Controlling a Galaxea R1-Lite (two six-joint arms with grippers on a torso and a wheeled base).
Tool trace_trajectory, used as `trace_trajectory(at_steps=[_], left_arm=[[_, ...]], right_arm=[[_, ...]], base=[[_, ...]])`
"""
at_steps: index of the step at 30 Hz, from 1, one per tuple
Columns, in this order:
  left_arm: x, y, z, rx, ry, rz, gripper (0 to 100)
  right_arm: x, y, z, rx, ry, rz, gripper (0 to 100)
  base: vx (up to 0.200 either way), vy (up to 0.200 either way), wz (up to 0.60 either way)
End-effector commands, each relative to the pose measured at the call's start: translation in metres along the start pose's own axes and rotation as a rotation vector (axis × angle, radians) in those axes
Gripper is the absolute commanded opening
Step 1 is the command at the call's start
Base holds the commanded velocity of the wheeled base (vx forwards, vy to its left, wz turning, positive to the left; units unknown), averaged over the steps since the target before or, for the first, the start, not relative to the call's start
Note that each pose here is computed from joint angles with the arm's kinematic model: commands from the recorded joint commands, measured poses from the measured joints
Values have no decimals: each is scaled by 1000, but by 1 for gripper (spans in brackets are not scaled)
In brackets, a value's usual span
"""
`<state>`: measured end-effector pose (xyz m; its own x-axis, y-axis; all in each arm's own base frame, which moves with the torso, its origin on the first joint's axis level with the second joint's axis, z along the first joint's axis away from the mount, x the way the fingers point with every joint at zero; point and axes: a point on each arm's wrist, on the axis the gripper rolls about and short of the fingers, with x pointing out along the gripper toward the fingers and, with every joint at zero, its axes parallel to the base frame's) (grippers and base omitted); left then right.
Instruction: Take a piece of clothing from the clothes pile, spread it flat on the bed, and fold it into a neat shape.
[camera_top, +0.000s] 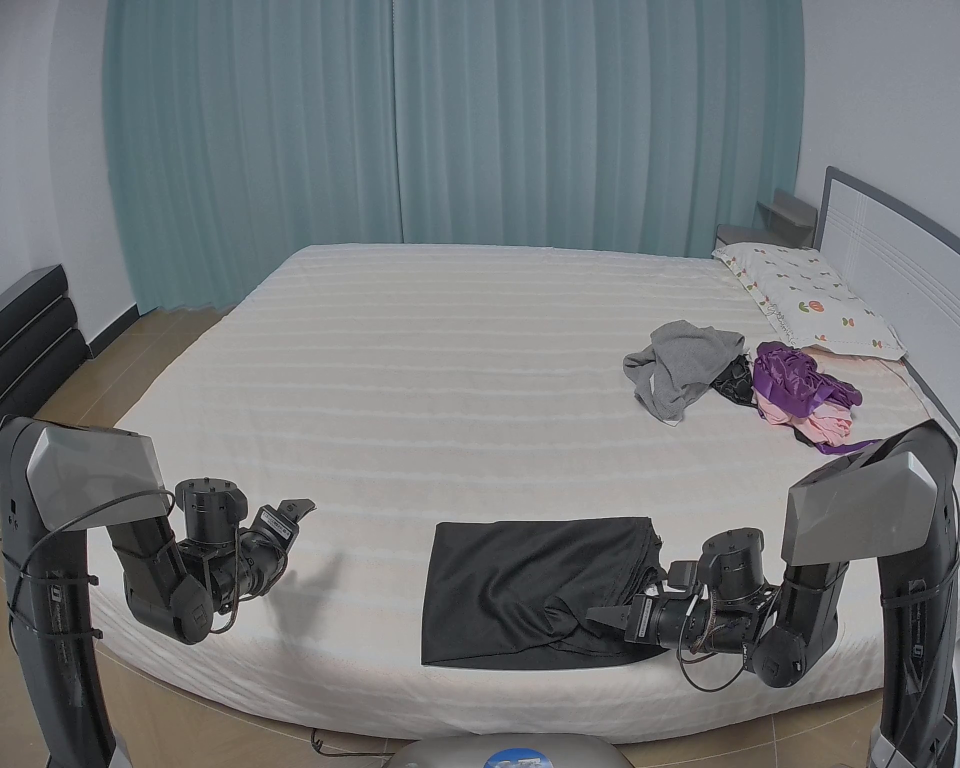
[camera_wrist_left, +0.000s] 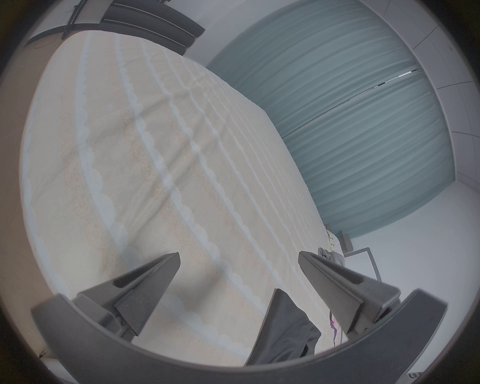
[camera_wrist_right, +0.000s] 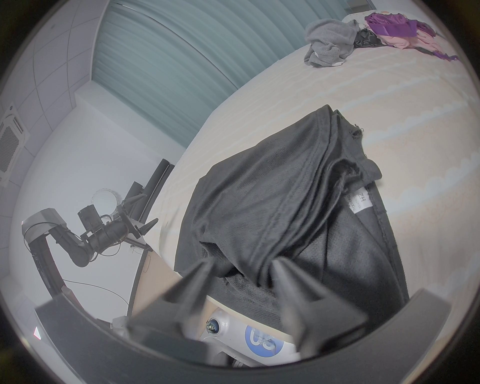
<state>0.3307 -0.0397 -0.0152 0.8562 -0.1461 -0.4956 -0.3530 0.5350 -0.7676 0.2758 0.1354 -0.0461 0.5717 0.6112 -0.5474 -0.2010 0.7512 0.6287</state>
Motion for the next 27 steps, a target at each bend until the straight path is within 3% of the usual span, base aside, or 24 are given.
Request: trace_trajectory(at_steps=[1,10,18,27], left_arm=[[0,0,0,-1,1,1,100],[0,0,0,-1,1,1,100],[0,0,0,-1,1,1,100],[0,0,0,-1,1,1,100]], right_arm=[[0,-1,-1,4,4,-5,0],[-9,1,0,9,-3,-10,0],[-51,-7,13,32,-49,-37,0],[-65,-22,9,-75,-24,-76,0]], base=[[0,0,0],[0,0,0],[0,0,0],[0,0,0]])
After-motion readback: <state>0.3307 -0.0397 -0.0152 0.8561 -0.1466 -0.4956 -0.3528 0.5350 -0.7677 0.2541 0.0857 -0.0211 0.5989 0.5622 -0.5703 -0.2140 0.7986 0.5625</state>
